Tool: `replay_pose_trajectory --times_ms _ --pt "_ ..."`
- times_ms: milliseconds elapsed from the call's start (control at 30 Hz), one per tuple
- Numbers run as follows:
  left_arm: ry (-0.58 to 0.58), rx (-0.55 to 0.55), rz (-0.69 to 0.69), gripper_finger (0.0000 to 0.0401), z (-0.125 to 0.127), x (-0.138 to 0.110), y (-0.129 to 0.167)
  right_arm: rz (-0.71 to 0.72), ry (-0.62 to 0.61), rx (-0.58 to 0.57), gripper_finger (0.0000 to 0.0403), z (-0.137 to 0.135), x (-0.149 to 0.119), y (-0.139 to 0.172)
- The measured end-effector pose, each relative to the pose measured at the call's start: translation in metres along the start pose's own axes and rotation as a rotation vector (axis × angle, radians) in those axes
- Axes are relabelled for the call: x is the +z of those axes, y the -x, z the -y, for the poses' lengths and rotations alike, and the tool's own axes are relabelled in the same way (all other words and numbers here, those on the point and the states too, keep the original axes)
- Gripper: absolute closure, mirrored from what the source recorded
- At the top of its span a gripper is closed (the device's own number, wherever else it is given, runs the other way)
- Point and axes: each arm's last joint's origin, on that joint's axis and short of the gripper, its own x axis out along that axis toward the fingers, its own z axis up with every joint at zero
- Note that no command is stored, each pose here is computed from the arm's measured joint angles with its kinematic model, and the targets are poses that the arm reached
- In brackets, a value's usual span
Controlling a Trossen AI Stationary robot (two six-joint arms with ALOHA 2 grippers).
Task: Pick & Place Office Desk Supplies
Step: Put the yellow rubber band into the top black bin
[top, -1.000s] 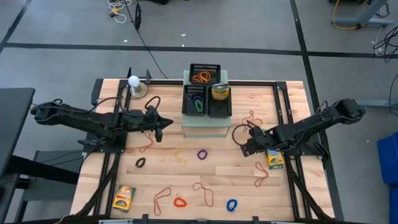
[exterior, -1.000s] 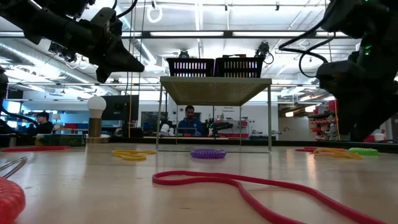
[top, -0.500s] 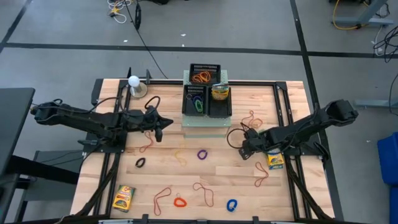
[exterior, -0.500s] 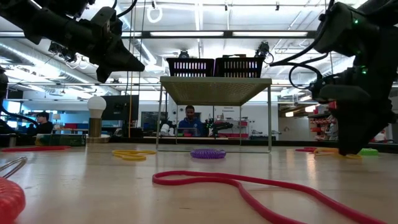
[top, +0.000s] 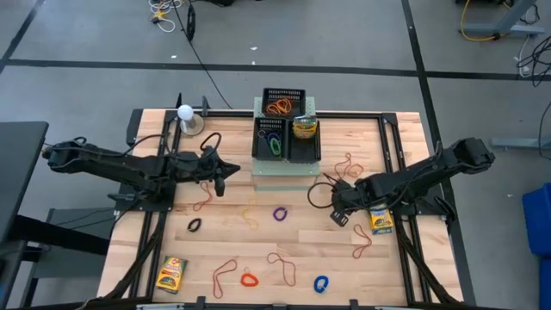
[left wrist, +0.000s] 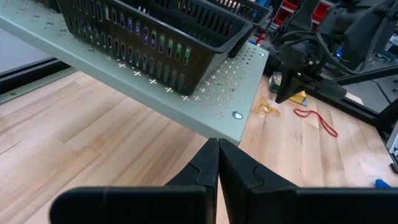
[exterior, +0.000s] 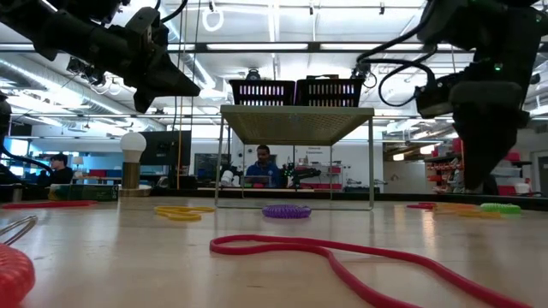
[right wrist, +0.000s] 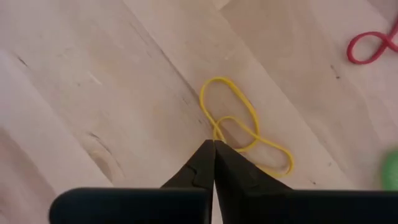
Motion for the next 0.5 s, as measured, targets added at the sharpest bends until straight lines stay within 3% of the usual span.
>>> replay_pose_trajectory --times_ms 233,500 --pt "0.0 0.0 0.0 0.0385 0.0001 0.0 0.0 -0.009 0.047 0.006 0.0359 -0.0005 -0.0006 0.0002" --pt "0.0 -0.001 0.001 0.0385 0.0001 0.0001 0.0 -0.032 0.296 0.007 0.0226 0.0007 0.0027 -0.0048"
